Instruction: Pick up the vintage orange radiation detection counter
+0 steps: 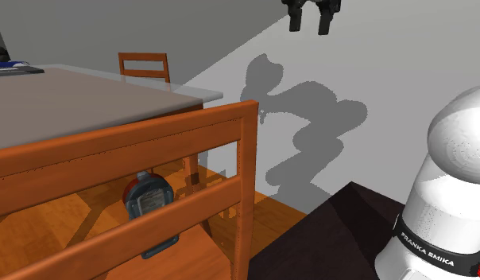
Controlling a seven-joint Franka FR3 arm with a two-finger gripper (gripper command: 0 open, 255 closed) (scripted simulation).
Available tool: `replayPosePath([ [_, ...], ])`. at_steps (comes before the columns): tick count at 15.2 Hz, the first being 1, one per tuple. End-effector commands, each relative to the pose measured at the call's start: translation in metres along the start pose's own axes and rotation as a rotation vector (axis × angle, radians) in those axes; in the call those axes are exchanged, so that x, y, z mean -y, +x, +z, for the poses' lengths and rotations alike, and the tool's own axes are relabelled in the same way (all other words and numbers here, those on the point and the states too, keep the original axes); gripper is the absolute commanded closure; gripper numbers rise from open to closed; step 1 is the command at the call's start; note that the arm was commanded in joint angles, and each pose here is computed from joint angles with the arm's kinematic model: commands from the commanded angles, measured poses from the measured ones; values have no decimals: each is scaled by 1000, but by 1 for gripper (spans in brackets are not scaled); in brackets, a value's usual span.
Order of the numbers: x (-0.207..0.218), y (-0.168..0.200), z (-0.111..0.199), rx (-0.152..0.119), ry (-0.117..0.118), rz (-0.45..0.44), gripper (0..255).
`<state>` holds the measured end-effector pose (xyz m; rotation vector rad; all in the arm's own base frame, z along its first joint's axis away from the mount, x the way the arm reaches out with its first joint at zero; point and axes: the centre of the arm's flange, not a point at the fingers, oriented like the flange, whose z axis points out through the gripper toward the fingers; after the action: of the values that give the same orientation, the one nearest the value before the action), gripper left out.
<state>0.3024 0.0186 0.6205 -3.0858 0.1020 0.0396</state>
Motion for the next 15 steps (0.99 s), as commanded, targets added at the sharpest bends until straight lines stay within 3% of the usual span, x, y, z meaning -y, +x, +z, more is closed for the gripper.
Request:
replayPosePath([
  [1, 0, 0, 0, 0, 0, 0, 0],
  [15, 74, 80, 132, -109, 84, -606, 0],
])
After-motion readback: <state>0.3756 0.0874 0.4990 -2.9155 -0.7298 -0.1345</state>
